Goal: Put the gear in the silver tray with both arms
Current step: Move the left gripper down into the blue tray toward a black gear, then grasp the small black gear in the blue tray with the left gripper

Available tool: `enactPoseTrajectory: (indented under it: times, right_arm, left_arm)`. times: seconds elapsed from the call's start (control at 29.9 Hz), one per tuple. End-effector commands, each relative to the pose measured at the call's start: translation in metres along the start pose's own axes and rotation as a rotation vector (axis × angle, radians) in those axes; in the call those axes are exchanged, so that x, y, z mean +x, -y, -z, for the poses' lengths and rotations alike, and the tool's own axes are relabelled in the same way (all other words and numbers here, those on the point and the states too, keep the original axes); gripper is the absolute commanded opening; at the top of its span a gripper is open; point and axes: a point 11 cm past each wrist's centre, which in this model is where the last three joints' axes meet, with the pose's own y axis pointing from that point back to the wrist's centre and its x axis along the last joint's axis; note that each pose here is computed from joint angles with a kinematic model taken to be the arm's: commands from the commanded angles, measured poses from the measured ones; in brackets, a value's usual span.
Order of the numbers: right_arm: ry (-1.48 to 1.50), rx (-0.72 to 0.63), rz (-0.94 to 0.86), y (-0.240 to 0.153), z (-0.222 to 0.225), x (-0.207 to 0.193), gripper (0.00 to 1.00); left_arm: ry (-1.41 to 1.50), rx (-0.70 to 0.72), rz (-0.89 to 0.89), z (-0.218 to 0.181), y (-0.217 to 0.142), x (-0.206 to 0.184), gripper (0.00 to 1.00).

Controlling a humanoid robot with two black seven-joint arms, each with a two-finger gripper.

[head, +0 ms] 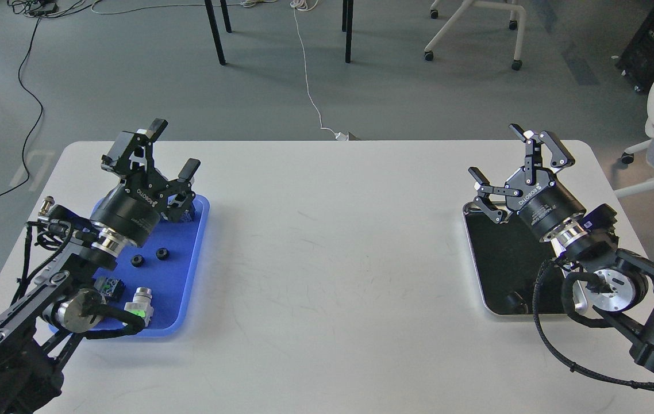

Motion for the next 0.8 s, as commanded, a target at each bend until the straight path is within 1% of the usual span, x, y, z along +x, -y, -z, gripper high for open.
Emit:
enactPoseTrajectory:
  times: [0.0, 0.07, 0.13, 0.17, 0.27, 0.4, 0.47, 0.53, 0.6, 0.77]
  right_arm:
    - [-0.001, 0.001, 0.001, 0.001, 0.0, 0.0, 0.99]
    - [-0.001, 0.002, 0.002, 0.001, 0.001, -0.001, 0.99]
    - [-0.001, 0.002, 0.002, 0.001, 0.001, -0.001, 0.99]
    - [-0.001, 0.002, 0.002, 0.001, 0.001, -0.001, 0.99]
    - [0.0, 0.004, 0.004, 0.001, 0.001, -0.001, 0.99]
    - [-0.003, 0.003, 0.003, 0.001, 0.002, -0.001, 0.99]
    - [-0.002, 0.004, 0.006, 0.002, 0.002, -0.002, 0.99]
    - [-0.002, 0.004, 0.006, 0.002, 0.002, -0.002, 0.99]
    - [-0.001, 0.005, 0.006, 0.002, 0.003, -0.002, 0.99]
    - [0.001, 0.004, 0.005, 0.001, 0.002, -0.002, 0.99]
  left_arm:
    - [0.157, 0.068, 0.116, -0.015, -0.006, 0.006, 0.98]
    - [0.323, 0.121, 0.218, -0.024, -0.01, 0.009, 0.98]
    - [0.442, 0.171, 0.258, -0.03, -0.012, 0.014, 0.98]
    - [0.585, 0.24, 0.318, -0.03, -0.014, 0.016, 0.98]
    - [0.855, 0.376, 0.463, -0.029, -0.019, 0.017, 0.98]
    - [1.169, 0.574, 0.649, -0.023, -0.033, 0.027, 0.97]
    - [1.316, 0.683, 0.736, -0.021, -0.042, 0.039, 0.97]
    - [1.425, 0.781, 0.825, -0.014, -0.051, 0.048, 0.96]
    - [1.504, 0.832, 0.893, -0.008, -0.054, 0.052, 0.95]
    - [1.58, 0.92, 0.945, 0.005, -0.061, 0.07, 0.92]
